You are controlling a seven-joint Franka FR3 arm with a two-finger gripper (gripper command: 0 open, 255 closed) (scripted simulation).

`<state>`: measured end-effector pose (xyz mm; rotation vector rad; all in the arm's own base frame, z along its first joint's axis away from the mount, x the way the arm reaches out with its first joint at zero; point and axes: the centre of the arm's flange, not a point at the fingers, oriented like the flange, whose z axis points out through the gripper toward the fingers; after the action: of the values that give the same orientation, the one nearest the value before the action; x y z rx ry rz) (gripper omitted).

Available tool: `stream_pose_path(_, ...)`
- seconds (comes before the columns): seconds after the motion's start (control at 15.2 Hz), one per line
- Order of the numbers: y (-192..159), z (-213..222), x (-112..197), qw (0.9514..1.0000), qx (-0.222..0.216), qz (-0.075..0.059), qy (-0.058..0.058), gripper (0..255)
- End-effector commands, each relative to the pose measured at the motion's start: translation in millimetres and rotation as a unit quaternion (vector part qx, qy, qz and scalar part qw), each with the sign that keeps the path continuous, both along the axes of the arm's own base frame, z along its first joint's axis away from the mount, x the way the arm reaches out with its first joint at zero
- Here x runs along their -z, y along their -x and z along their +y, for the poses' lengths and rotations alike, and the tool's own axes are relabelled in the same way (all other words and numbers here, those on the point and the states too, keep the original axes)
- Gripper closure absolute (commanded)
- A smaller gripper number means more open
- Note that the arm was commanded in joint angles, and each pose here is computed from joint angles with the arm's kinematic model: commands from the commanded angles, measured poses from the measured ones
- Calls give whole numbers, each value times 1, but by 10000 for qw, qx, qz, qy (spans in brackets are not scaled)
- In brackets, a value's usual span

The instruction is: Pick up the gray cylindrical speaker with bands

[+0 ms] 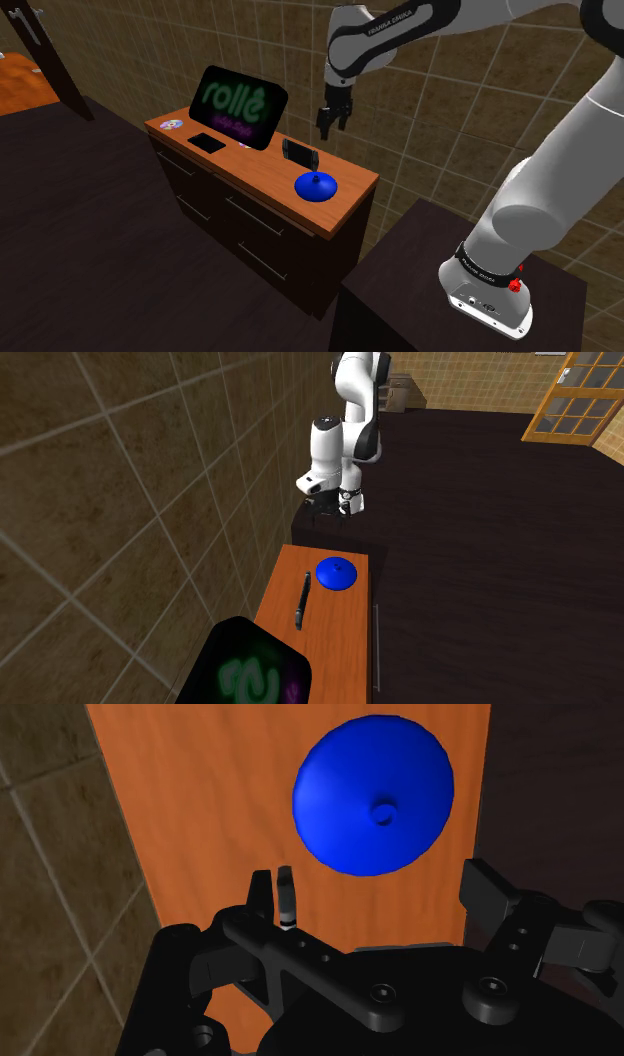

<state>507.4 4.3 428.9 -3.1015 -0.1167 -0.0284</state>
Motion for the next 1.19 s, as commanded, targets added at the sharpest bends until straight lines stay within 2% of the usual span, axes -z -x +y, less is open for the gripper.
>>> stream_pose_path(0.0, -25, -7, 17, 10000, -35, -15, 19, 0)
stream_pose_path(0.92, -174, -16, 122, 9995, -275, -96, 149, 0)
stream_pose_path(1.12, -180, -17, 137, 9994, -285, -99, 154, 0)
